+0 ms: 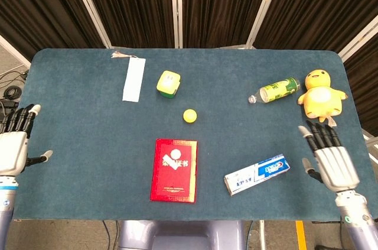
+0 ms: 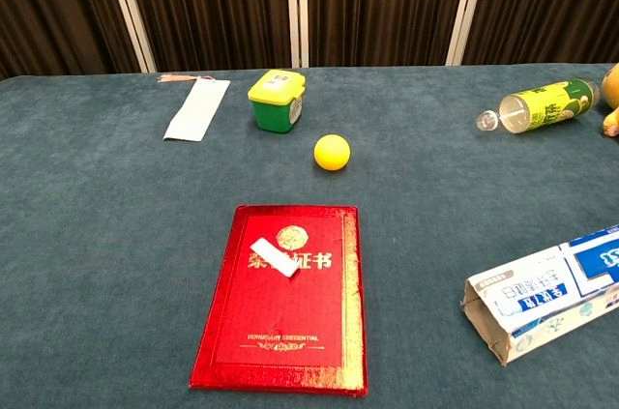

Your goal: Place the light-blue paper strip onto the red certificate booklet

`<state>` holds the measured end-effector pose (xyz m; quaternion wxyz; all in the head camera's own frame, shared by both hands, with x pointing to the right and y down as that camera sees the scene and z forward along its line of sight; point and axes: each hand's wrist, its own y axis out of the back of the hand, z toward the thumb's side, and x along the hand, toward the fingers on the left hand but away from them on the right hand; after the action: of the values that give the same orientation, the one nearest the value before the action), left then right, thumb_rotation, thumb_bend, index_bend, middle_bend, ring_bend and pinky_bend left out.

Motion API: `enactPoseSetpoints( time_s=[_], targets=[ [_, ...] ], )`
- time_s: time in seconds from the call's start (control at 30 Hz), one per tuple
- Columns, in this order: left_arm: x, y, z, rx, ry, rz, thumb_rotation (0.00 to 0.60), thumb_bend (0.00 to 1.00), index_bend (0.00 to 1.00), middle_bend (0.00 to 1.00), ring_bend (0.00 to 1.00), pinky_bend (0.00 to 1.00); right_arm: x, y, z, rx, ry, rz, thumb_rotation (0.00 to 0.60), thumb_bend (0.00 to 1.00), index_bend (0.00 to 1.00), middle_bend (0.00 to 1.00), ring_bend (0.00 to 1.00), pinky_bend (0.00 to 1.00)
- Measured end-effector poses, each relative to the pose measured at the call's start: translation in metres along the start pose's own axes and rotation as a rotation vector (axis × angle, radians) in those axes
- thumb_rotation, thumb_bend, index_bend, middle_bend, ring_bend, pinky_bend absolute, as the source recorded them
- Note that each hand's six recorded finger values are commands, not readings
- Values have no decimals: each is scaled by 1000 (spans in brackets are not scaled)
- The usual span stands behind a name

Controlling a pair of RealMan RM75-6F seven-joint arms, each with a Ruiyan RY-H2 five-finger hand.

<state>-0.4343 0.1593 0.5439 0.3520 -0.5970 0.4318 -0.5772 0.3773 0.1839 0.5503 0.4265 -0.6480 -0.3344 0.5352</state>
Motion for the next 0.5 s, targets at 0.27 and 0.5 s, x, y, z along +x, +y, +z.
enactPoseSetpoints(
  time_s=[0.27, 0.5],
  targets=[
    [-3, 6, -4, -22, -20, -7, 600, 0, 0, 0, 0, 0, -55, -12, 70, 115, 253, 129, 600, 851, 274, 0, 0, 0],
    [1, 4, -4, -15, -41, -20, 600, 0, 0, 0, 0, 0, -95, -32, 155, 74, 457, 275, 600, 915, 325, 0, 0, 0]
  ],
)
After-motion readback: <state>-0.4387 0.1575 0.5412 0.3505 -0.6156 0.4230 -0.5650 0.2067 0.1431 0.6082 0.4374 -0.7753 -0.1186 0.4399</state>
